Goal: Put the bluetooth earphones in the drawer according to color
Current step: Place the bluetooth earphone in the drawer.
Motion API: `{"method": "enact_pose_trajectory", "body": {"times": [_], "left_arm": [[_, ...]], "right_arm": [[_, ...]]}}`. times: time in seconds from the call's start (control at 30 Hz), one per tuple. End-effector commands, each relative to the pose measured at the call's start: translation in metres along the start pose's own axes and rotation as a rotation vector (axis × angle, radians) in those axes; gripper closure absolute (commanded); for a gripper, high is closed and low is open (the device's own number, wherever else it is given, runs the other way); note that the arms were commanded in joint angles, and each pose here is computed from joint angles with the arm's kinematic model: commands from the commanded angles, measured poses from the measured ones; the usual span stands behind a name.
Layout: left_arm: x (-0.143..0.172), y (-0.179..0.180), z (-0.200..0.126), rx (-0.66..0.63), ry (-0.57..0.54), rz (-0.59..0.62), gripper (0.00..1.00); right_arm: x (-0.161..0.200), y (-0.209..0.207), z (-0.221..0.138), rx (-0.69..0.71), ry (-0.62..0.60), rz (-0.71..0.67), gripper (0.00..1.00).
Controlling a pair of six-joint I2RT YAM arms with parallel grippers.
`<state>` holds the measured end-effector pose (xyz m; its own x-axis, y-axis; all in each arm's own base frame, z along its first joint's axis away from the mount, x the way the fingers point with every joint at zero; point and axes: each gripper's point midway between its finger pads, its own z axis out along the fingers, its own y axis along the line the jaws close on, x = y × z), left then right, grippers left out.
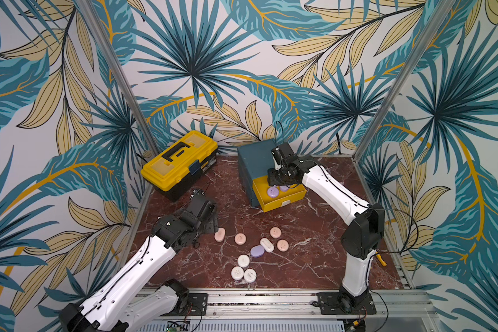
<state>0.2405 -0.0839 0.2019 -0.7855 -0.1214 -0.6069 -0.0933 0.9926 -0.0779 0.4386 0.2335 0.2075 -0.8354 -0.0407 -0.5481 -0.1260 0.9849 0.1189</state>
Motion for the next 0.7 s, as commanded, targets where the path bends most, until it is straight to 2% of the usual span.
{"method": "enact_pose_trajectory", "body": {"times": [0.0, 0.27, 0.5, 0.67], "left_arm": [[0.001, 0.007, 0.000, -0.017, -0.014, -0.003, 0.20], [0.002, 0.007, 0.000, -0.014, -0.010, -0.004, 0.20], [0.003, 0.000, -0.001, 0.023, 0.006, 0.020, 0.20], [0.012, -0.016, 0.004, 0.091, 0.074, 0.047, 0.20]], "right_arm": [[-0.007, -0.005, 0.000, 0.018, -0.023, 0.001, 0.39], [-0.009, 0.000, -0.029, -0.042, -0.054, 0.000, 0.35], [0.001, 0.001, -0.101, -0.134, -0.137, 0.017, 0.34], [0.017, -0.009, -0.149, -0.194, -0.220, 0.064, 0.33]]}}
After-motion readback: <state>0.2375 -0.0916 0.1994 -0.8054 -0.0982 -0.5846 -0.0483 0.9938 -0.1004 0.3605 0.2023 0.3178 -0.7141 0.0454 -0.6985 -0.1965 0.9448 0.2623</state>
